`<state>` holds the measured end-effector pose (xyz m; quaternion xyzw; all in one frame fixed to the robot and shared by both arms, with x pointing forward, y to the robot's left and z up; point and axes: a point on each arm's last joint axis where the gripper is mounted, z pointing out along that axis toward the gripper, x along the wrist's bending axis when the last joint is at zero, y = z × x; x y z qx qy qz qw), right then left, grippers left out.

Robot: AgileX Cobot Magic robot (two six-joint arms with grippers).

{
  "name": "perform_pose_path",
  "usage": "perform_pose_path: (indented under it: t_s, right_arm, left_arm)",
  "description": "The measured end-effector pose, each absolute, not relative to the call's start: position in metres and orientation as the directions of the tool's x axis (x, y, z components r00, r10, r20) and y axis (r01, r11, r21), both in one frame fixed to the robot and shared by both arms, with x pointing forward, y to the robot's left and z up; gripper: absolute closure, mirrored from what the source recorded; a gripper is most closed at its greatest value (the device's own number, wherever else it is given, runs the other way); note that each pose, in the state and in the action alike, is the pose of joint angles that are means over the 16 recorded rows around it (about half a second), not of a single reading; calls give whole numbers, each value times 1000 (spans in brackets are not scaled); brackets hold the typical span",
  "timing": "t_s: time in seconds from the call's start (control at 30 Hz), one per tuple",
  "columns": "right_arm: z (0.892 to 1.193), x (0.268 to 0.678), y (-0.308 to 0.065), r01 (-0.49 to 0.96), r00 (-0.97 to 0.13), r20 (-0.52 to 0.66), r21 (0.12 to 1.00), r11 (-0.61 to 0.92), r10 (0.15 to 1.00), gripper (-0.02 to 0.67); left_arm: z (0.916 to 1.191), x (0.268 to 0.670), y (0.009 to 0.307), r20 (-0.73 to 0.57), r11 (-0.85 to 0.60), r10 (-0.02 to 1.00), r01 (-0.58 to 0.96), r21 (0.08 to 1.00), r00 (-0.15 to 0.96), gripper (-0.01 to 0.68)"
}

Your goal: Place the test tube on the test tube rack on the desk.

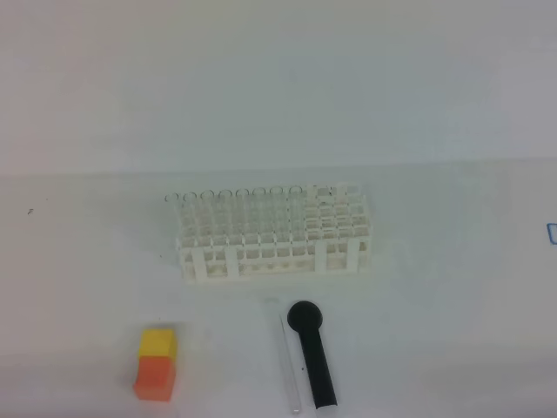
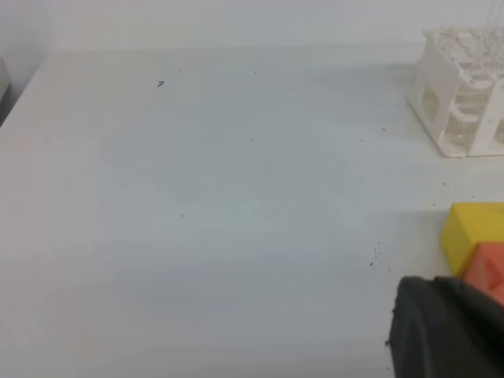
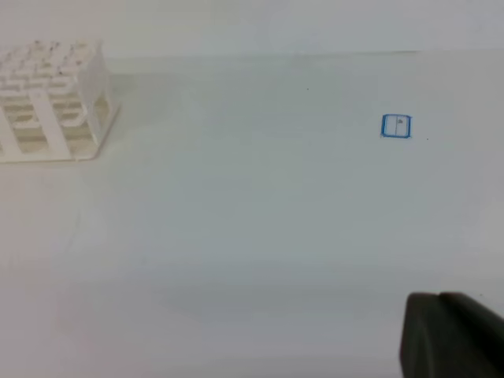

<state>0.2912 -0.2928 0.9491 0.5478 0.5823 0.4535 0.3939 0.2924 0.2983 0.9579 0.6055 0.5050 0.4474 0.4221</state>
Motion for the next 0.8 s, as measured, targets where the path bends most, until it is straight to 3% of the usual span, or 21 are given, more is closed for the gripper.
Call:
perform_pose_path:
  t_s: [0.8]
  right_arm:
    - [949, 291, -293, 281, -90, 38, 960, -11, 995, 650]
  left_arm:
    - [958, 292, 298, 116, -134, 989, 234, 963, 90, 674]
